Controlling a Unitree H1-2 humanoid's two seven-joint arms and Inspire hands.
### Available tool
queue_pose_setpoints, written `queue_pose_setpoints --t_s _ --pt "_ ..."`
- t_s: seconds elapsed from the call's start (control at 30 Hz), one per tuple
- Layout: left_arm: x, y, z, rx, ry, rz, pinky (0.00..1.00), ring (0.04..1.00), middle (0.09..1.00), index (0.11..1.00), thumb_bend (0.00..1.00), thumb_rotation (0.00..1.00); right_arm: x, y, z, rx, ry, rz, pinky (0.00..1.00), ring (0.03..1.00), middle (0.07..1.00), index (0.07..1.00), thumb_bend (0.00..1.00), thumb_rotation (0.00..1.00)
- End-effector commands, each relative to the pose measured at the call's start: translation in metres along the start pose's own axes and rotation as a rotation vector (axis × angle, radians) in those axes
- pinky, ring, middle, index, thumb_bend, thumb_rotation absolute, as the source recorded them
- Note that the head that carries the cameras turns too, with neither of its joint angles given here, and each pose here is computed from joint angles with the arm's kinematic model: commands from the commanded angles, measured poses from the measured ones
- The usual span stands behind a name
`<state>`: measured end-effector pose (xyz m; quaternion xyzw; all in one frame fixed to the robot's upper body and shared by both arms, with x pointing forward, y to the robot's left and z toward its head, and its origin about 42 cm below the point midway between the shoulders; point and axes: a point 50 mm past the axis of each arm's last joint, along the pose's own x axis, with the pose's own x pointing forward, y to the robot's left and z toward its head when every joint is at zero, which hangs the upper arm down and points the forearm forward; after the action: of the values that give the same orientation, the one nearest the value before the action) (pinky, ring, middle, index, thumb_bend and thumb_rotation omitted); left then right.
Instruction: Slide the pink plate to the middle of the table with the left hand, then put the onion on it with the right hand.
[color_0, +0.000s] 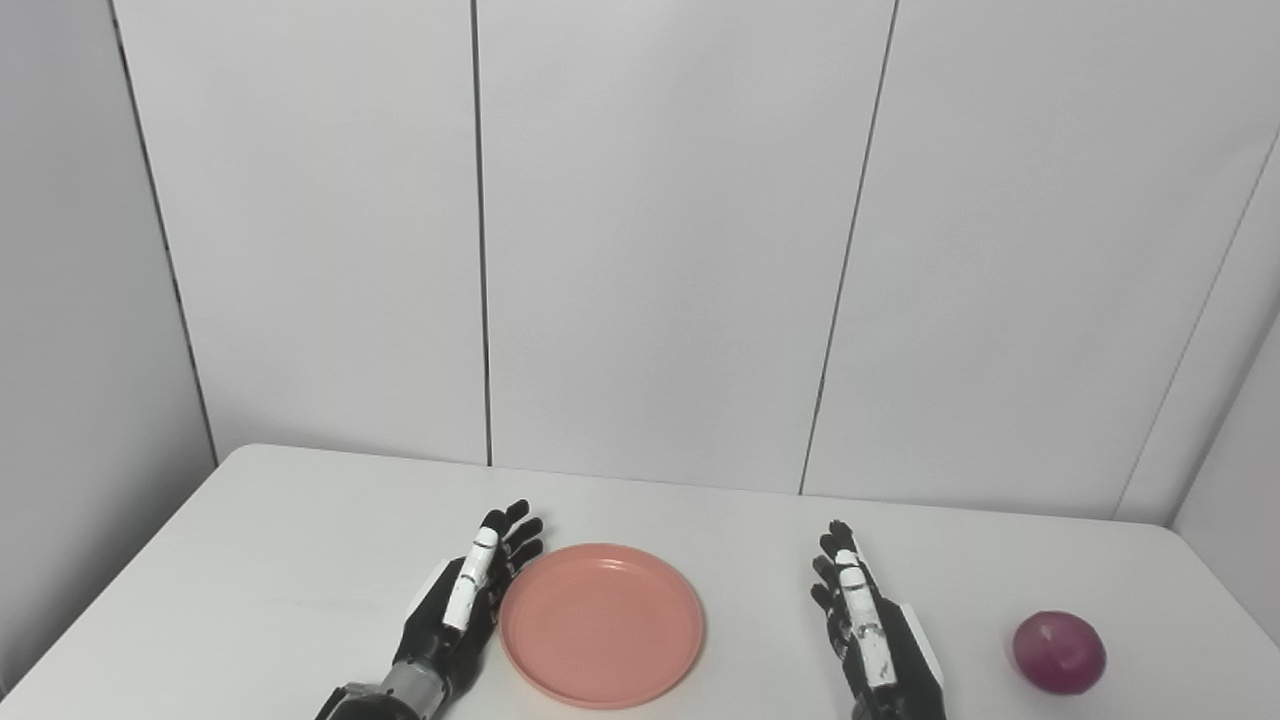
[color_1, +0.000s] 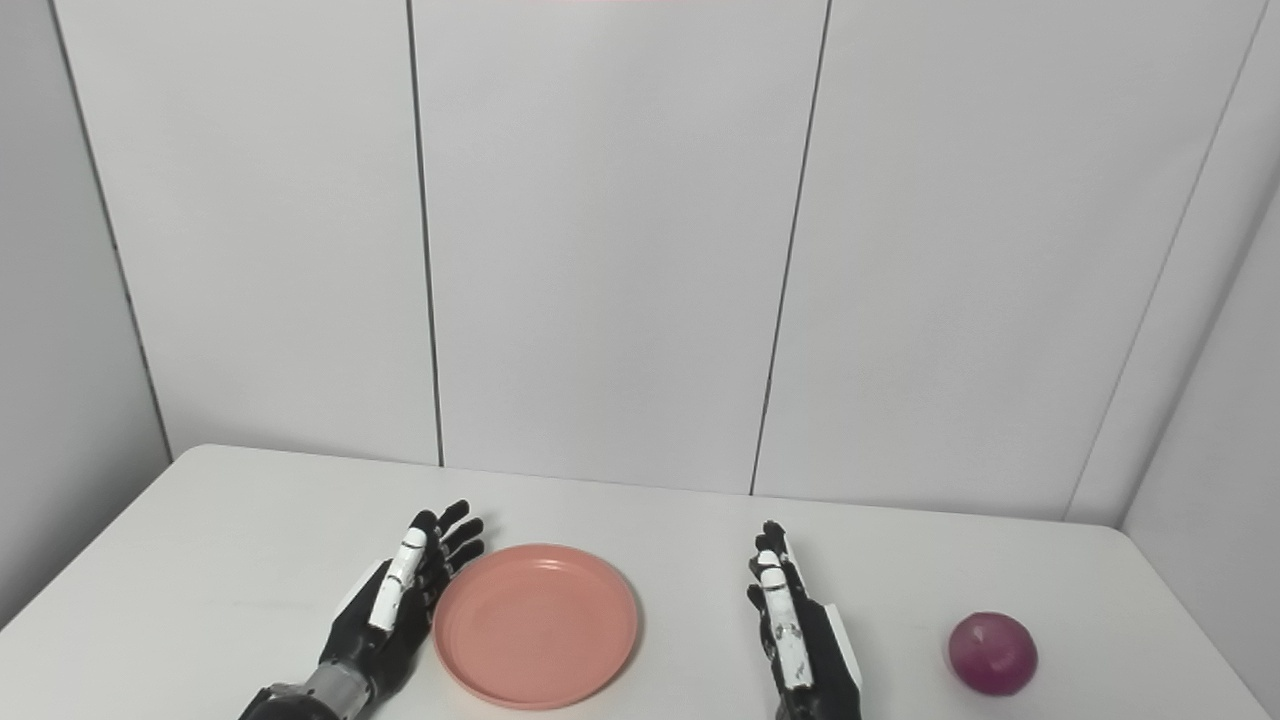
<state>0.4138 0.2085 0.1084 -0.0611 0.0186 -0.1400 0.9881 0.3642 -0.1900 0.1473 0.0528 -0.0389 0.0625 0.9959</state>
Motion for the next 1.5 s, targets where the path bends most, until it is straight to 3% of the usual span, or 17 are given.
queue_pose_setpoints --t_s 0.0,0.4,0.77,1.47 --pt "0.006 -0.006 0.008 0.007 -0.013 -0.005 0.94 0.962 0.959 0.949 0.63 1.0 0.014 0.006 0.031 0.002 -0.129 0.019 1.0 1.0 1.0 1.0 0.42 0.97" --pt "0.009 -0.021 0.009 -0.028 -0.043 -0.002 0.92 0.935 0.93 0.926 0.61 1.0 0.014 0.006 0.033 0.002 -0.131 0.015 1.0 1.0 1.0 1.0 0.43 0.98" --pt "0.013 -0.039 0.012 -0.001 -0.045 -0.052 0.96 0.962 0.961 0.96 0.62 1.0 0.014 0.006 0.034 0.011 -0.133 0.014 1.0 1.0 1.0 1.0 0.43 0.97" --pt "0.02 -0.063 0.027 -0.028 -0.058 -0.054 0.99 0.972 0.968 0.966 0.64 1.0 0.019 0.003 0.039 -0.025 -0.133 0.021 1.0 1.0 1.0 1.0 0.47 0.98"
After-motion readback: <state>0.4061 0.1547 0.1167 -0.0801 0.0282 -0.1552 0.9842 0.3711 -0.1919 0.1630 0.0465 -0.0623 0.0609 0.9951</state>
